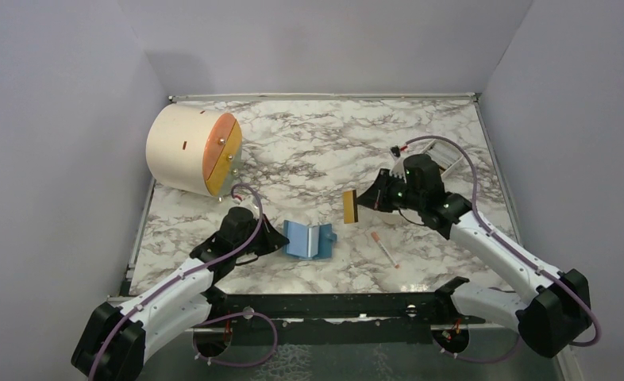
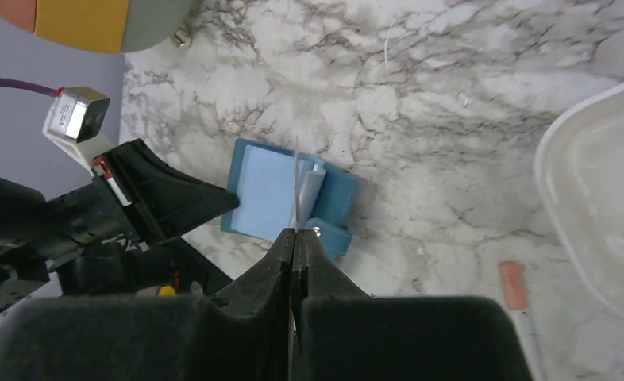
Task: Put the credit cards into the card holder
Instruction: Insert the credit card into the card holder.
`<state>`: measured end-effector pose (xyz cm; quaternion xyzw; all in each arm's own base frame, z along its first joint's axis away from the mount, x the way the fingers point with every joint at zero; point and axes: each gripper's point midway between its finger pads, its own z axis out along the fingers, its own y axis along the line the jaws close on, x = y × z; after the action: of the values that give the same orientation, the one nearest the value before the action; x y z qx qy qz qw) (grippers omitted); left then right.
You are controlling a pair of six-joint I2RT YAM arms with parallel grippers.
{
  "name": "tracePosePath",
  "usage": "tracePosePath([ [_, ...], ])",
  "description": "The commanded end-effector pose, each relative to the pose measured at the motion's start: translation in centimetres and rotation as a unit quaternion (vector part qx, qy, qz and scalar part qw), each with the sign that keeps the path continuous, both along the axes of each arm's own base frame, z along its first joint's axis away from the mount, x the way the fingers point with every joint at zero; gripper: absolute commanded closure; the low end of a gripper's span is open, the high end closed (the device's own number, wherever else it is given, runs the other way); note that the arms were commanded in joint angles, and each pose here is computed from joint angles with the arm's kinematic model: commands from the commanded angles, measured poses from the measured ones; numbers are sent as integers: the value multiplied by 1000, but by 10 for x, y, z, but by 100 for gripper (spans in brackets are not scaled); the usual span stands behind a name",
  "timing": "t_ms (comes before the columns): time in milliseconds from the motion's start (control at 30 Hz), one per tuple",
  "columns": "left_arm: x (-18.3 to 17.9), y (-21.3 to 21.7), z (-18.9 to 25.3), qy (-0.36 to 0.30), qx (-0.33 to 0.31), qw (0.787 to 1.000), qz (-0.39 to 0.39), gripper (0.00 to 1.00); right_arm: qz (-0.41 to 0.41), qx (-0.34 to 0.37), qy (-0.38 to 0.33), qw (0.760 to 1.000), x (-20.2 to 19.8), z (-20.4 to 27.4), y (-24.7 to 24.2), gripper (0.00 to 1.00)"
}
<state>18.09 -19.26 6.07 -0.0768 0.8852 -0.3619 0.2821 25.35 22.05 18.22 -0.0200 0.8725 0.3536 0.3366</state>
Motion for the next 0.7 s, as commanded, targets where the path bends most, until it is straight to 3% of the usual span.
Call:
tracePosePath([
  [0,2,6,-6,6,6,1000,25,100,-26,106,66,992,-11,0,29,99],
  [133,0,8,-12,18,8,999,31,100,-54,177,144,972,-23,-13,41,99],
  [233,0,8,-12,18,7,999,31,100,-67,189,170,965,-26,-19,44,99],
  [667,0,8,-10,13,2,999,33,100,-19,160,153,975,-30,-25,78,99],
])
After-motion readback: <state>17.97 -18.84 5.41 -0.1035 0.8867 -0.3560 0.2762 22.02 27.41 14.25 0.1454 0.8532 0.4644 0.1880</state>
